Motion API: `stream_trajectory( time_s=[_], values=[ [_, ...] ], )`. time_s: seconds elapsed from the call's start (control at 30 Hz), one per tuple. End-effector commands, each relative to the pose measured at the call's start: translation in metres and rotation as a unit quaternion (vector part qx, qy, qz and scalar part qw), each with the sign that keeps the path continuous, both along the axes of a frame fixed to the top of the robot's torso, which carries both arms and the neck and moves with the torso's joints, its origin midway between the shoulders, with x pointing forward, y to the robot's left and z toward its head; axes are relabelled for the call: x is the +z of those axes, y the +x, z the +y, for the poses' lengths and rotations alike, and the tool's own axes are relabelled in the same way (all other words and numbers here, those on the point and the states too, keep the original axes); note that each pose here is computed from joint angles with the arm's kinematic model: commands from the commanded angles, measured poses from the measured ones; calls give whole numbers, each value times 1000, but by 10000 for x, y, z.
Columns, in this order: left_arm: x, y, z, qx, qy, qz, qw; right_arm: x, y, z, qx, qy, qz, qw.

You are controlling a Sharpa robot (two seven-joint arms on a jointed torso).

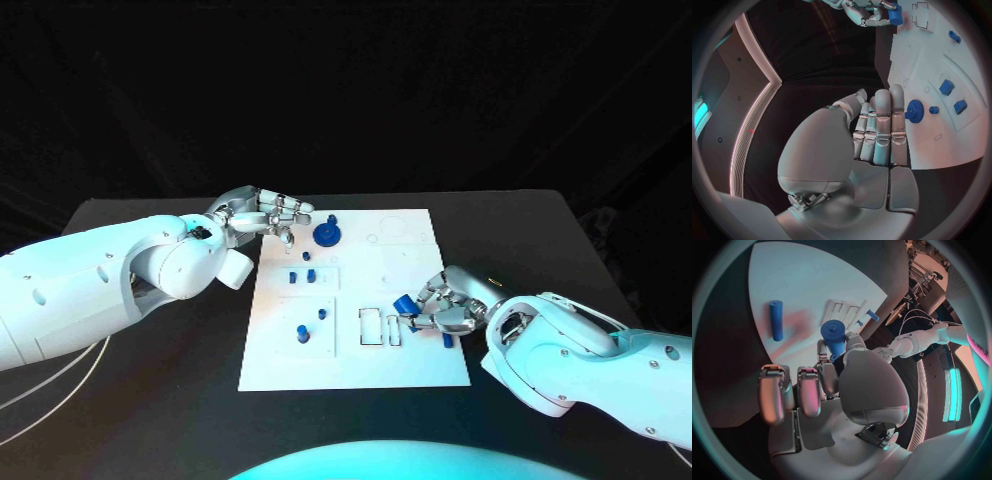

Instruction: Assemble the parts on the task board

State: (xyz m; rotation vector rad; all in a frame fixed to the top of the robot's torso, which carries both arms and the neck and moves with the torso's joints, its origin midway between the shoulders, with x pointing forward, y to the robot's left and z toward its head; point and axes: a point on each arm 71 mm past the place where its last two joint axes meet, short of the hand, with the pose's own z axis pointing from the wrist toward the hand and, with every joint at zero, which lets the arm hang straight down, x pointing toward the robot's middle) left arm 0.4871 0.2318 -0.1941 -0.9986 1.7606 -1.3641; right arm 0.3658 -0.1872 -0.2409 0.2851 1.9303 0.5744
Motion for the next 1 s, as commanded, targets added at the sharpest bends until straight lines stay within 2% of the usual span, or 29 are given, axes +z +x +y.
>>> stream_trajectory(
  time_s=[0.03,0.5,1.0],
  values=[
    [9,-8,-28,-9,-7,0,1000,-21,2,53,-8,20,22,1000],
    [15,-20,-54,-12,-9,0,1000,-104,26,336,29,25,55,998],
    [15,-22,-60,-14,-9,0,1000,-176,74,462,43,13,64,997]
  ],
)
